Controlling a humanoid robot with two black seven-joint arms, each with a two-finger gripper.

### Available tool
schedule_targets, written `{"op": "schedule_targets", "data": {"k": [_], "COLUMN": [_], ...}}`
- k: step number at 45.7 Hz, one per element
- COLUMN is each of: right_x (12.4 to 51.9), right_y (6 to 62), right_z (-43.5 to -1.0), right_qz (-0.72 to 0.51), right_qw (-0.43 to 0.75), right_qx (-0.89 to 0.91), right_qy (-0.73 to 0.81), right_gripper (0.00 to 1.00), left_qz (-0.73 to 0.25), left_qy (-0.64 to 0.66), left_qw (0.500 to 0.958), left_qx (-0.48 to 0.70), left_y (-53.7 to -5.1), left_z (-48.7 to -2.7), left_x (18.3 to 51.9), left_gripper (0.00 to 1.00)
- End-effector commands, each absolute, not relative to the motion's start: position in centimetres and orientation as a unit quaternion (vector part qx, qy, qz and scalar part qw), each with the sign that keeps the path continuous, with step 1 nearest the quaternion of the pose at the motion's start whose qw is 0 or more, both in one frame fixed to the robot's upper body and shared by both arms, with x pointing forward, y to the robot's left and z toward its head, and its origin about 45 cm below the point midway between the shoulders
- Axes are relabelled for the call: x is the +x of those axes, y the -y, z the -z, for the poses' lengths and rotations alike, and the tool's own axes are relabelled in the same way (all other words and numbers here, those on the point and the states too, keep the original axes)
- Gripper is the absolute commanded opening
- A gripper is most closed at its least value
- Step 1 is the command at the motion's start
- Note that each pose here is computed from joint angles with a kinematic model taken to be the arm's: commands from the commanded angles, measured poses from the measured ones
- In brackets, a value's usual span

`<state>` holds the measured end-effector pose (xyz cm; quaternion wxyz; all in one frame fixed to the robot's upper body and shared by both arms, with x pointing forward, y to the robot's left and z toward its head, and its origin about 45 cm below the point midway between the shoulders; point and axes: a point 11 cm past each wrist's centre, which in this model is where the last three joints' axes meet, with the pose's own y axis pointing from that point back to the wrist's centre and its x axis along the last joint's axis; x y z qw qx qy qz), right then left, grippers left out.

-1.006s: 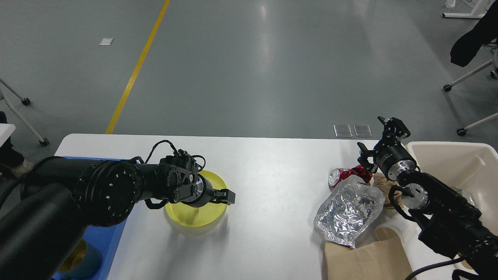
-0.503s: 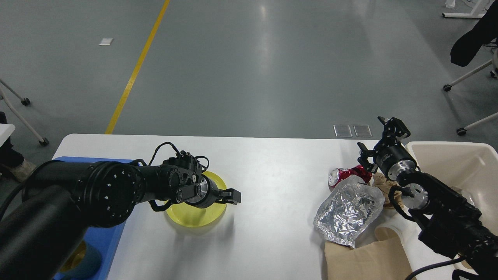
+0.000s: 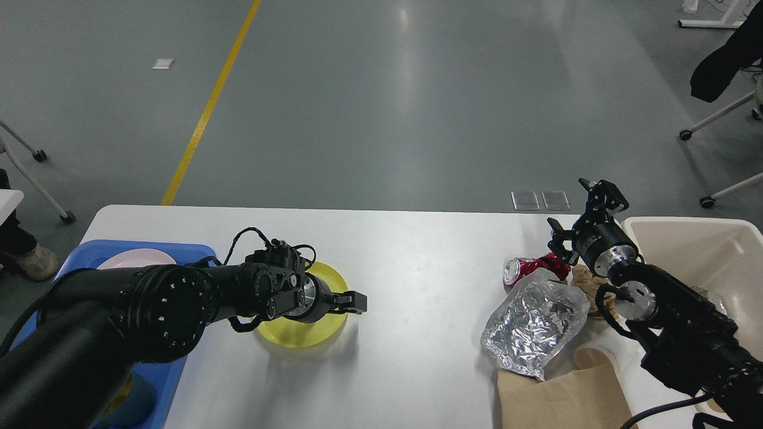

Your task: Tidy desktop

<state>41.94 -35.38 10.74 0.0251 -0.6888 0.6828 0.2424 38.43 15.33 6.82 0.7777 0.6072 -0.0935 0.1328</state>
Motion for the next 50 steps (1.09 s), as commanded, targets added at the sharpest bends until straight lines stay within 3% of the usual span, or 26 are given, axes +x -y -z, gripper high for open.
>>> {"op": "schedule_targets", "data": {"k": [1, 13, 21, 28, 34, 43, 50], "right_x": [41.9, 41.9, 41.9, 42.0, 41.9, 41.9, 41.9], "right_y": [35.4, 35.4, 35.4, 35.3, 35.4, 35.4, 35.4], "right_z": [-10.7, -10.7, -10.7, -10.8, -10.7, -10.7, -10.7], "right_qz": [-0.242, -0.242, -0.242, -0.242, -0.242, -0.242, -0.242], "right_qw": [0.024, 0.025, 0.025, 0.025, 0.024, 0.024, 0.025], "right_qx": [-0.689, -0.689, -0.689, -0.689, -0.689, -0.689, -0.689], "right_qy": [-0.683, -0.683, -0.683, -0.682, -0.683, -0.683, -0.683], "right_gripper": [1.00, 1.00, 1.00, 1.00, 1.00, 1.00, 1.00], "left_qz": [-0.131, -0.124, -0.122, -0.116, -0.107, -0.079, -0.068], "left_qy": [0.096, 0.102, 0.101, 0.096, 0.091, 0.071, 0.065], "left_qw": [0.776, 0.772, 0.771, 0.769, 0.770, 0.773, 0.772], "left_qx": [0.610, 0.615, 0.616, 0.621, 0.622, 0.625, 0.628], "left_y": [-15.5, -15.7, -15.7, -15.7, -15.6, -15.4, -15.4], "left_z": [-6.6, -6.6, -6.5, -6.4, -6.5, -6.7, -6.8], "left_x": [38.4, 38.3, 38.3, 38.0, 37.9, 37.4, 37.2], "left_gripper": [0.92, 0.73, 0.68, 0.55, 0.49, 0.23, 0.16]}}
